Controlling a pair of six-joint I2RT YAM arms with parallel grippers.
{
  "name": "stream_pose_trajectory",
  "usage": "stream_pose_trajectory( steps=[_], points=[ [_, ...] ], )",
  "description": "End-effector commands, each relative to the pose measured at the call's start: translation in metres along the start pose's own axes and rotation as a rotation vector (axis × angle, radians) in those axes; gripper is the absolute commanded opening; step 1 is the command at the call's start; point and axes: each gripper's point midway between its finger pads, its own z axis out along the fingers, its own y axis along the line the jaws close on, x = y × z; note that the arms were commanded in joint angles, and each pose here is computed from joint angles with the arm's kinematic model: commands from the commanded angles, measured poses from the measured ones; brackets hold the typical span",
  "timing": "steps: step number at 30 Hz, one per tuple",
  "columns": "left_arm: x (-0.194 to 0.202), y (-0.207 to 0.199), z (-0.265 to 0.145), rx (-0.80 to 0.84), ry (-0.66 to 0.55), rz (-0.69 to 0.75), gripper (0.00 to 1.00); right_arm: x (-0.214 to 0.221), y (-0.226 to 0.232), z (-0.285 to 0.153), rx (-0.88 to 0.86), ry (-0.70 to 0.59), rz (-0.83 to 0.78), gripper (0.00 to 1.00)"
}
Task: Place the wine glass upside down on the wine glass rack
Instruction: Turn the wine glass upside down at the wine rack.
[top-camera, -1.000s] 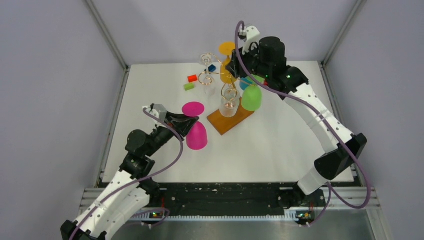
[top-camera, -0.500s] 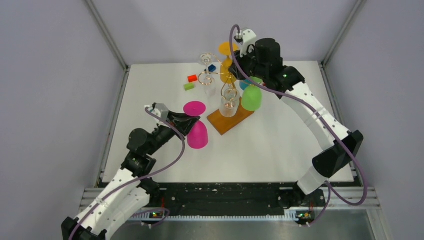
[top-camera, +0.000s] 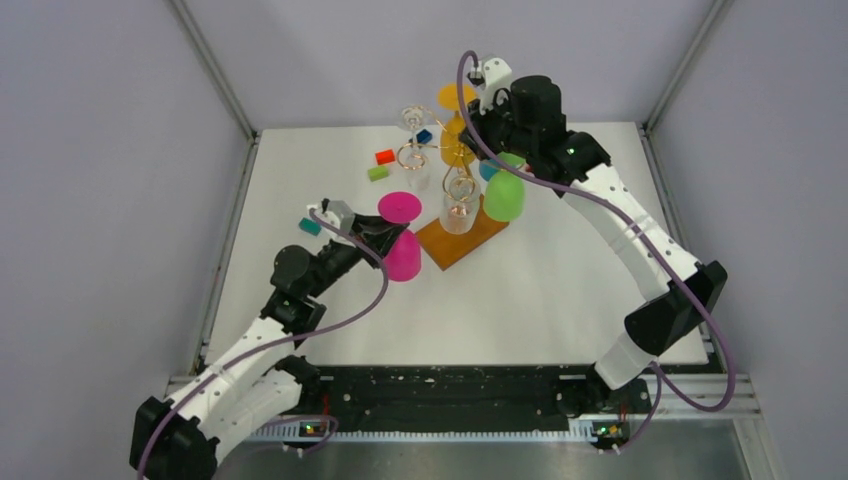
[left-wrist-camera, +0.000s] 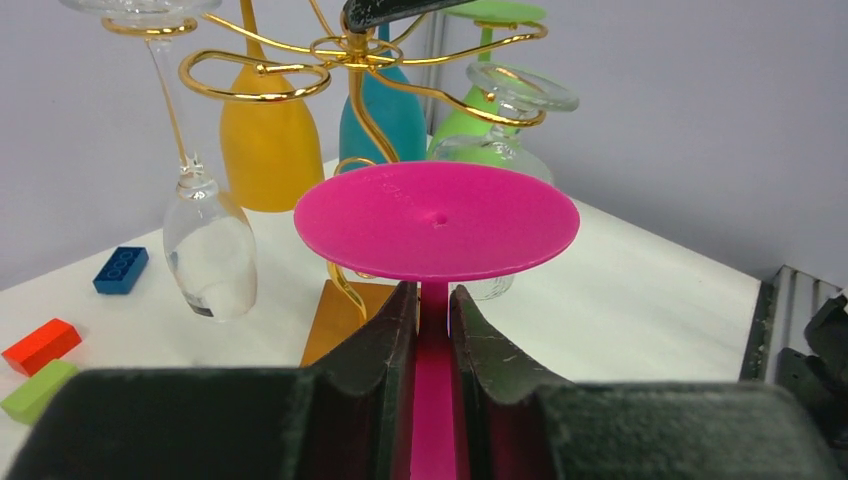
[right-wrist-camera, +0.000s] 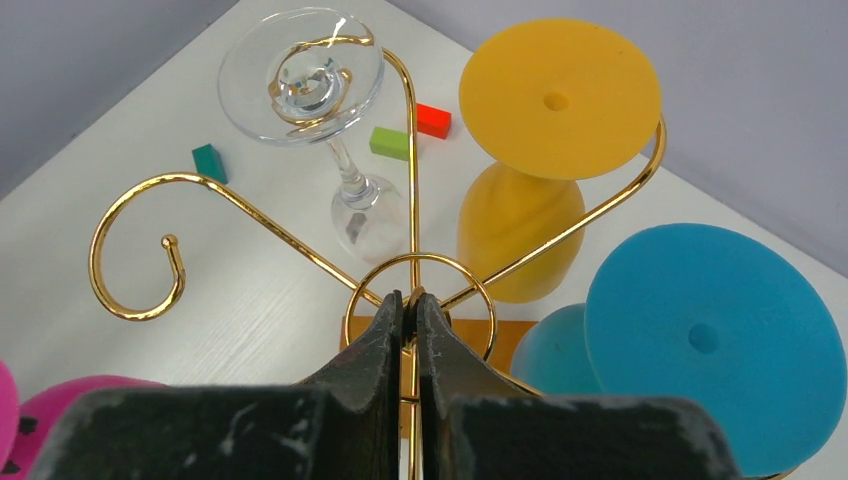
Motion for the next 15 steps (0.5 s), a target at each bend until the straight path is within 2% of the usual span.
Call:
stream_pose_trajectory(
  steps=[1,7,15],
  points=[
    [-0.027,0.0,0.016,0.038,-0.109,0.122,0.0,-0.009,-0.006,-0.001,0.02,-0.016,-0.017,0.0],
    [-0.029,0.006,0.035,0.058,-0.136,0.188,0.0,-0.008,-0.006,-0.001,0.021,-0.013,-0.022,0.0],
    [-0.044,-0.005,0.053,0.154,-0.189,0.243,0.0,-0.008,-0.007,-0.003,0.023,-0.016,-0.029,0.0]
  ],
)
